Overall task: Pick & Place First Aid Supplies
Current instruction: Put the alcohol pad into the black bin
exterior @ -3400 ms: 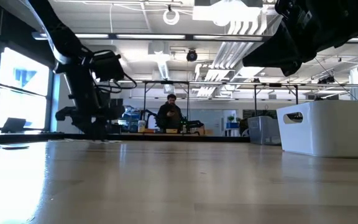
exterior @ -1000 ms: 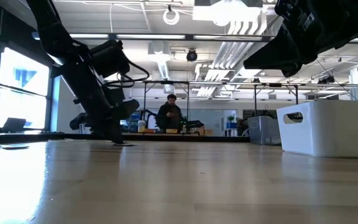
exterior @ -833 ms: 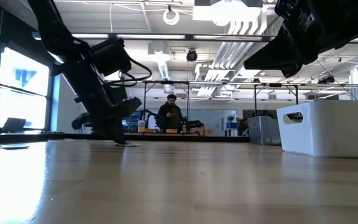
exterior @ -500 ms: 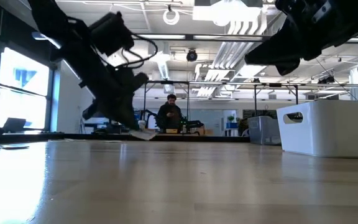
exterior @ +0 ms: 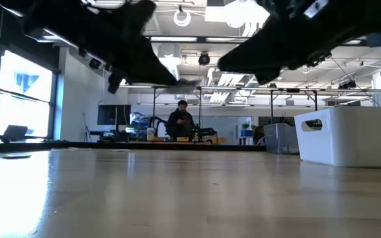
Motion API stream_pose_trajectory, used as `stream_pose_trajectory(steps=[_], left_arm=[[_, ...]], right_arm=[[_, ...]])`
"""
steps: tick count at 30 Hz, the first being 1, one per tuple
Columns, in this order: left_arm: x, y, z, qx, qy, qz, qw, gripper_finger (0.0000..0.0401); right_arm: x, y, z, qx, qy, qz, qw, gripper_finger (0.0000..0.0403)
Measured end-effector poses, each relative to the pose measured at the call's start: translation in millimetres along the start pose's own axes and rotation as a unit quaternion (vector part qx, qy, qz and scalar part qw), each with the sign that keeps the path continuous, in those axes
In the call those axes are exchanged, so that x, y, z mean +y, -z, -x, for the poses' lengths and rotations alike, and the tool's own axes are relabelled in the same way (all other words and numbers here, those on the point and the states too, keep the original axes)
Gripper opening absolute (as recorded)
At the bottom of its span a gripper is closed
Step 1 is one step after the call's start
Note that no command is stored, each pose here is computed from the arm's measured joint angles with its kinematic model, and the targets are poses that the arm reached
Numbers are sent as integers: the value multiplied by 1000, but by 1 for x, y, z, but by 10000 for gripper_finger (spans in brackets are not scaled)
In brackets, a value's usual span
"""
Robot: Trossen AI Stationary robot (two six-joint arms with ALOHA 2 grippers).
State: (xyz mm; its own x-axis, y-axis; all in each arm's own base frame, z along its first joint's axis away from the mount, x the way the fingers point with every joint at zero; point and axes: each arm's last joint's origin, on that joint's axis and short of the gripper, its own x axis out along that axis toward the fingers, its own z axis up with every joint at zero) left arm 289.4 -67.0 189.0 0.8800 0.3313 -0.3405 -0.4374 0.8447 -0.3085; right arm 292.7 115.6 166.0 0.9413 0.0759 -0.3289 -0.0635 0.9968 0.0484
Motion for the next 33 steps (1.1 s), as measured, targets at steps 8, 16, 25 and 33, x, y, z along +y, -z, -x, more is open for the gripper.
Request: stream_pose_trajectory(steps=[8,16,25,33], left_arm=[[-41,23,43,-73,-24,-97,992,0],[-53,28,58,-100,-27,-108,989,0],[-54,24,58,-110,-19,-93,989,0],[-59,30,50,-124,-10,-98,987,0]], right_arm=[[-3,-24,-24,58,88,14,994,102],[-7,-47,-30,5,31,-38,999,141],[-9,-51,-30,-18,62,-77,995,138],[-11,-52,-30,-25,64,-93,993,137]])
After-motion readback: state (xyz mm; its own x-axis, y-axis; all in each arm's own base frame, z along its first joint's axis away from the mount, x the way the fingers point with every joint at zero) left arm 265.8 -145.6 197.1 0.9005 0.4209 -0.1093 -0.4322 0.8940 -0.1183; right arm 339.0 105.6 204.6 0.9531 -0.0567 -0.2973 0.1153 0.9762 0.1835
